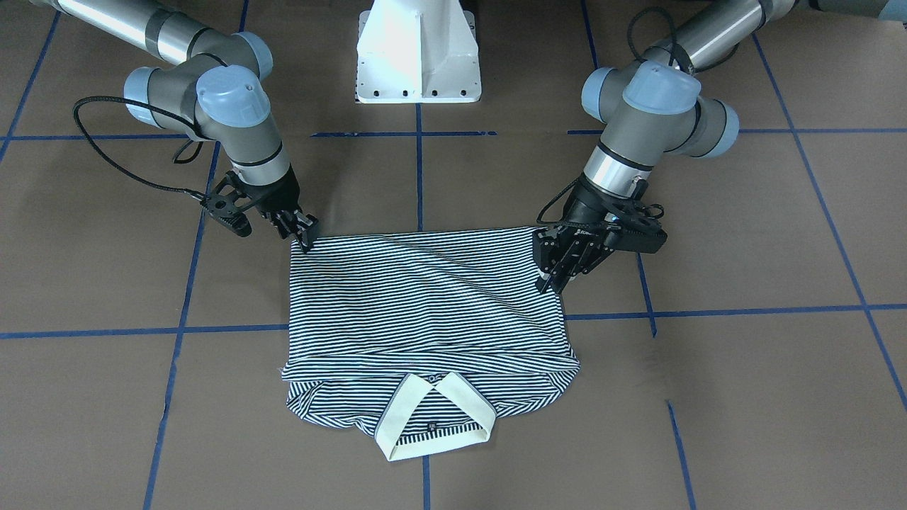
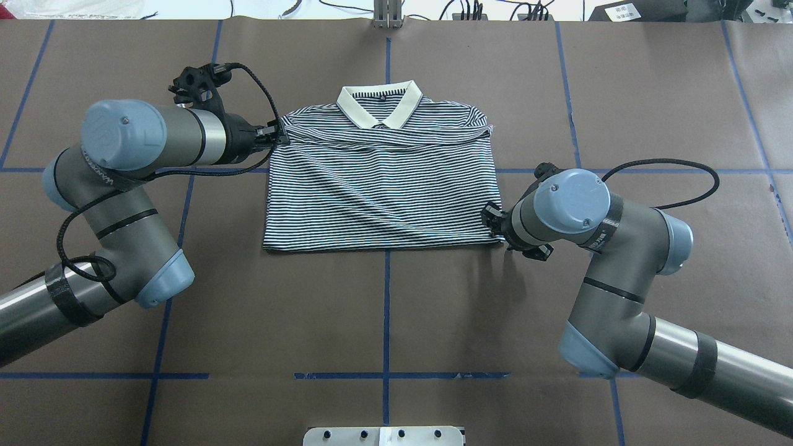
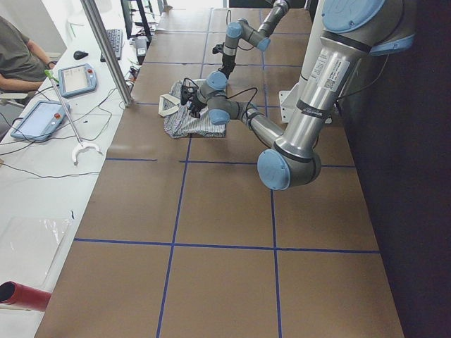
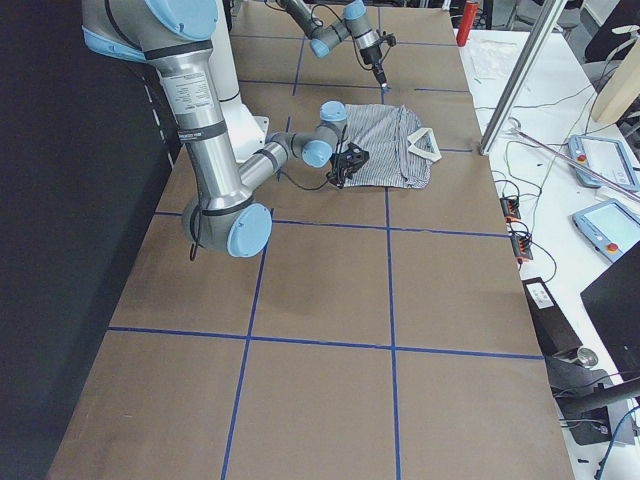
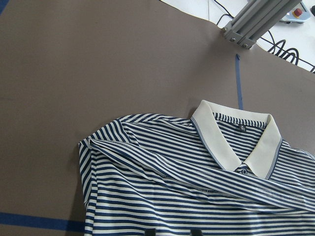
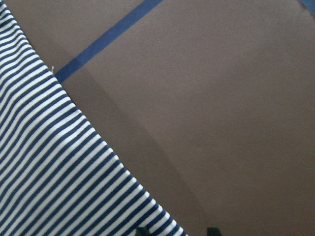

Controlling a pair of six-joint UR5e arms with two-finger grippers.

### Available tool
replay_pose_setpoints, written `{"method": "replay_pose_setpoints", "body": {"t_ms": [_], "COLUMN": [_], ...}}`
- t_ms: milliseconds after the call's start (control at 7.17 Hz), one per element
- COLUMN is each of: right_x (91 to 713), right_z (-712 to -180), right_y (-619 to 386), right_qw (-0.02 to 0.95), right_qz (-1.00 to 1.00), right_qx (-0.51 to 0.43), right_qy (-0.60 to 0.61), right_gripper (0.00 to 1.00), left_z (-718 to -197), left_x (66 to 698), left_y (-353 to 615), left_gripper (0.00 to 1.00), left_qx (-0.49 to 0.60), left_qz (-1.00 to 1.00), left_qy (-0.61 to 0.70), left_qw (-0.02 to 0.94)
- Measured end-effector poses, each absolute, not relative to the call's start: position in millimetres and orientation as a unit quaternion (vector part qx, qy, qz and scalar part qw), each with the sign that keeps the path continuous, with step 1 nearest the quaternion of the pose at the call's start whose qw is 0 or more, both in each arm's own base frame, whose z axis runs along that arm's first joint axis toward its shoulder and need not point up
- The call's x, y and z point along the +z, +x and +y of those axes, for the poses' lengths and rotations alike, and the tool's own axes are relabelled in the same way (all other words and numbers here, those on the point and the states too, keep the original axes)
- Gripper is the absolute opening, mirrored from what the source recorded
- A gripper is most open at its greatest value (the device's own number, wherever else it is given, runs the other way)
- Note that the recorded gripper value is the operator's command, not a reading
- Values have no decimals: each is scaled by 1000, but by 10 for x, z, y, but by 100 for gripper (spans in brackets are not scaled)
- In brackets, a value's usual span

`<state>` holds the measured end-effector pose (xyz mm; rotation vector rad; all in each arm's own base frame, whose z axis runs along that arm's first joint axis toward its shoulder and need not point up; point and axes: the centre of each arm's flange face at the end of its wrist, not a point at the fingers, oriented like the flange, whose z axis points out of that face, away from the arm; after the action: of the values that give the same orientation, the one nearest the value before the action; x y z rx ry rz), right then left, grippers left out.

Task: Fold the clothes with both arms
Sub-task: 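Move the right gripper down to the folded shirt's side edge nearest it, then grasp the side edge with the right gripper and drag the shirt toward the robot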

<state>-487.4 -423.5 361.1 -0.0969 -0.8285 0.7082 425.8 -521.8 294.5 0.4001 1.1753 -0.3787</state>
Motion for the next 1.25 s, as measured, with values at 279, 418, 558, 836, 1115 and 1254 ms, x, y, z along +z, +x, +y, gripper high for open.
{"method": "replay_pose_setpoints", "body": {"t_ms": [279, 418, 558, 836, 1115, 1254], "right_x": [3563, 3523, 3479, 3412, 3489, 3561], "right_z": [-4228, -4227, -4220, -4176, -3867, -3497], "right_y": [-4882, -4887, -4884, -4796, -4415, -4158], "right_qw": [853, 852, 851, 848, 848, 853], "right_qz": [-398, -401, -405, -413, -419, -418], "right_qx": [335, 334, 332, 329, 322, 307], "right_qy": [-45, -45, -46, -46, -49, -57], "right_gripper": [0, 0, 0, 0, 0, 0], "left_z": [-5199, -5197, -5200, -5203, -5182, -5159], "left_x": [2931, 2935, 2940, 2938, 2885, 2839], "left_y": [4236, 4229, 4222, 4214, 4189, 4166], "left_gripper": [36, 36, 36, 36, 36, 36], "left_qx": [-176, -177, -177, -178, -176, -175], "left_qz": [548, 548, 547, 547, 551, 555], "left_qy": [187, 187, 187, 187, 188, 189], "left_qw": [796, 796, 797, 796, 793, 791]}}
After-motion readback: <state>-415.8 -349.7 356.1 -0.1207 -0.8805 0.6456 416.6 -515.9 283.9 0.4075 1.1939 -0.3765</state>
